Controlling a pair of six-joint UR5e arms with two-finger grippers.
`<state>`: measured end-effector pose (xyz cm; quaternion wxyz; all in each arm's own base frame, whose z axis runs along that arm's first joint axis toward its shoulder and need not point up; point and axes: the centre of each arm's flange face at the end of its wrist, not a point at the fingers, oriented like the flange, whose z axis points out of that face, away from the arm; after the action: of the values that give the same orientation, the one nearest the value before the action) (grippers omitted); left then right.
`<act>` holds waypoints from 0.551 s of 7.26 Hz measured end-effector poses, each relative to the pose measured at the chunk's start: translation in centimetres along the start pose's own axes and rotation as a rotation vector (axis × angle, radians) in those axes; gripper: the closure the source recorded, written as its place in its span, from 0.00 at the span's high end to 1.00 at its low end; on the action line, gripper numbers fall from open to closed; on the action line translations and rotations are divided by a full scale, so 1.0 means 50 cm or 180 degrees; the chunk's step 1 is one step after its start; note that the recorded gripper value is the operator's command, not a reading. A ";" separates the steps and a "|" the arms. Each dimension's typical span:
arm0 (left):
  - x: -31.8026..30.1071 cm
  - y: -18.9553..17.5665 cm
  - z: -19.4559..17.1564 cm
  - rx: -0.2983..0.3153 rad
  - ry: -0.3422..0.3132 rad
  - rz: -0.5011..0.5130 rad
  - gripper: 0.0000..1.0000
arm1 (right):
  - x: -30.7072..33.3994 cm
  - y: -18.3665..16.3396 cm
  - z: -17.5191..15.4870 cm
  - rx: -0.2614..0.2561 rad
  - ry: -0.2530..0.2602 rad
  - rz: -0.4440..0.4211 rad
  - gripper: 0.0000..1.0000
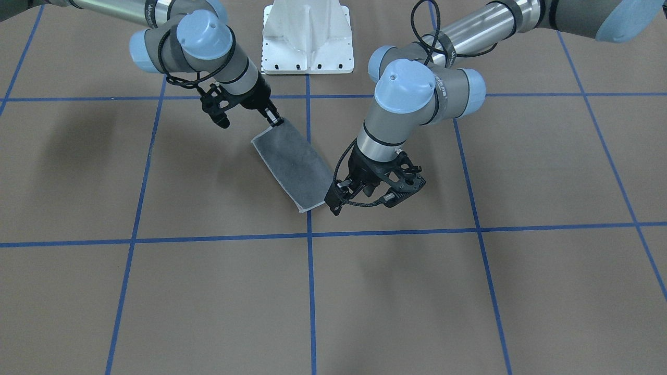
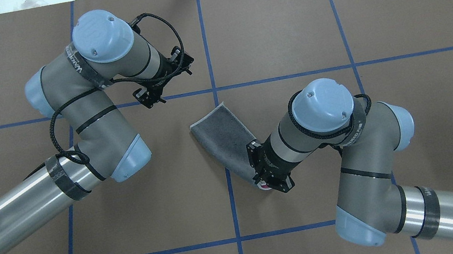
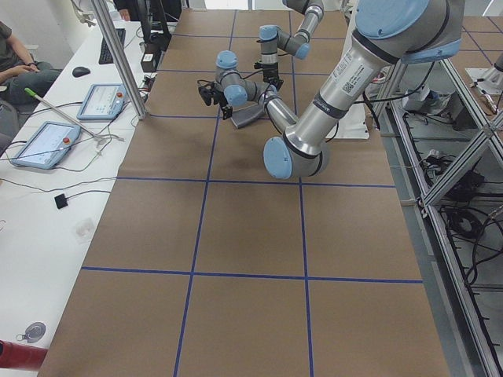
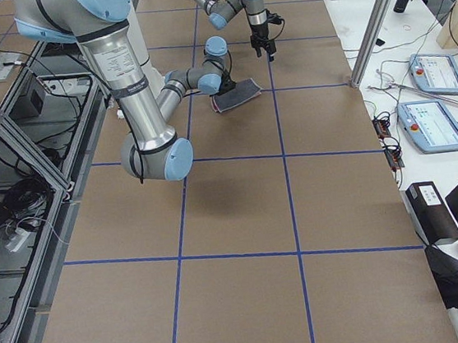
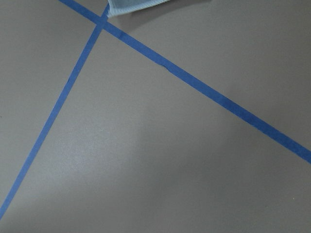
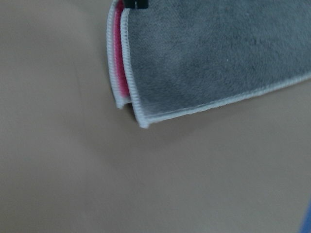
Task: Fold towel twice with both arms
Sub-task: 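Drag the towel end with the right gripper toward the robot, rotating the strip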
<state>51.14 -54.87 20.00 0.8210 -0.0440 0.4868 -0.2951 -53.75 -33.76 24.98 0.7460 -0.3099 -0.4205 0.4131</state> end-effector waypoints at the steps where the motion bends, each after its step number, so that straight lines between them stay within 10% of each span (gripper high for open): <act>1: 0.000 0.001 0.000 0.0000 -0.0001 0.0000 0.99 | 0.018 0.029 0.013 -0.0051 0.0043 0.0011 0.41; 2: -0.001 0.001 0.001 0.0001 -0.0002 -0.0002 0.99 | 0.033 0.050 0.023 -0.0087 0.0077 0.0001 0.99; 4: -0.001 0.001 0.002 0.0003 -0.0004 -0.0009 0.99 | 0.043 0.077 0.028 -0.0149 0.0099 -0.0045 1.00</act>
<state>51.20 -54.83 20.07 0.8209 -0.0446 0.4861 -0.2964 -55.70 -29.91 23.28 0.7479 -0.3307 -0.4206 0.3929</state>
